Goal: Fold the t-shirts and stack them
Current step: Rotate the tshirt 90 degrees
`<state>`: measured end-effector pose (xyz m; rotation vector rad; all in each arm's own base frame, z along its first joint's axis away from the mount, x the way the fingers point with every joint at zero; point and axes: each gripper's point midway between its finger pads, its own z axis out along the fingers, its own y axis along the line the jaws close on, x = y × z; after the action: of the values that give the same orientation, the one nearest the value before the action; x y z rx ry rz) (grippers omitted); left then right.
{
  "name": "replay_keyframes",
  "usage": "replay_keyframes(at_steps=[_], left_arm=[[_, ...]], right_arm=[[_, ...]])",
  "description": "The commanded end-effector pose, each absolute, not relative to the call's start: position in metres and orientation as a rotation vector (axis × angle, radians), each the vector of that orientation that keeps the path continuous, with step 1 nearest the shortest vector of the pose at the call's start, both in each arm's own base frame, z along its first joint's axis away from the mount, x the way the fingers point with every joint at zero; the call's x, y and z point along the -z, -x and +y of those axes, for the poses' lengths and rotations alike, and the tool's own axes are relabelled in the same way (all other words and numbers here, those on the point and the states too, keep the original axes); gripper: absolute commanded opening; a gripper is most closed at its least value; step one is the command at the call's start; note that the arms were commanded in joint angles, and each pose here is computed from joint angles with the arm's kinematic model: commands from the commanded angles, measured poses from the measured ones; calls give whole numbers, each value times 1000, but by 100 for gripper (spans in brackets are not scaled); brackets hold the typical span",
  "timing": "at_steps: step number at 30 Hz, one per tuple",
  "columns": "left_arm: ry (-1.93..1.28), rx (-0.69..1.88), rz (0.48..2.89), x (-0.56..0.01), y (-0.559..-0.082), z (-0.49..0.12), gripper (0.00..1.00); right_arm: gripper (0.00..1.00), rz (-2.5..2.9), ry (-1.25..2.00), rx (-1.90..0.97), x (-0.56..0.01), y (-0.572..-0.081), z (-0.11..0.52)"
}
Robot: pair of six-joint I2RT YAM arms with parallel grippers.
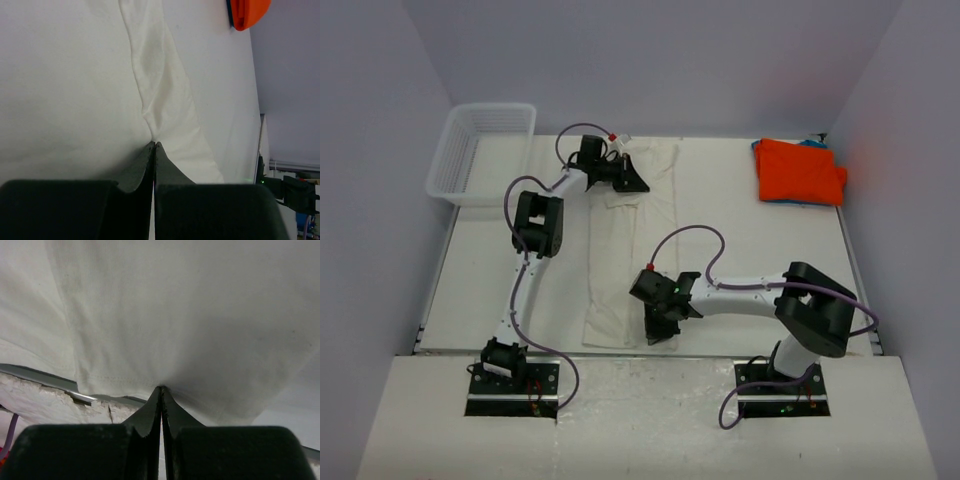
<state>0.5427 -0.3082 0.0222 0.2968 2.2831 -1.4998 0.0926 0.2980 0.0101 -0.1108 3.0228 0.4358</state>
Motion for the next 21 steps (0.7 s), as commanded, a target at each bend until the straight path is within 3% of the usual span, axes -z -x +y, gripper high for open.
replay_keyframes(at_steps=[1,11,21], left_arm=[[-217,1425,2278,-6,-568,-281,0],[-196,1448,2251,-8,-576,-273,0],[-204,1449,2224,-23,-579,-270,0]], right_arm=[[0,3027,20,-170,10,-97,267],[0,2964,-51,31,11,-116,237],[0,2909,24,-33,0,-131,246]])
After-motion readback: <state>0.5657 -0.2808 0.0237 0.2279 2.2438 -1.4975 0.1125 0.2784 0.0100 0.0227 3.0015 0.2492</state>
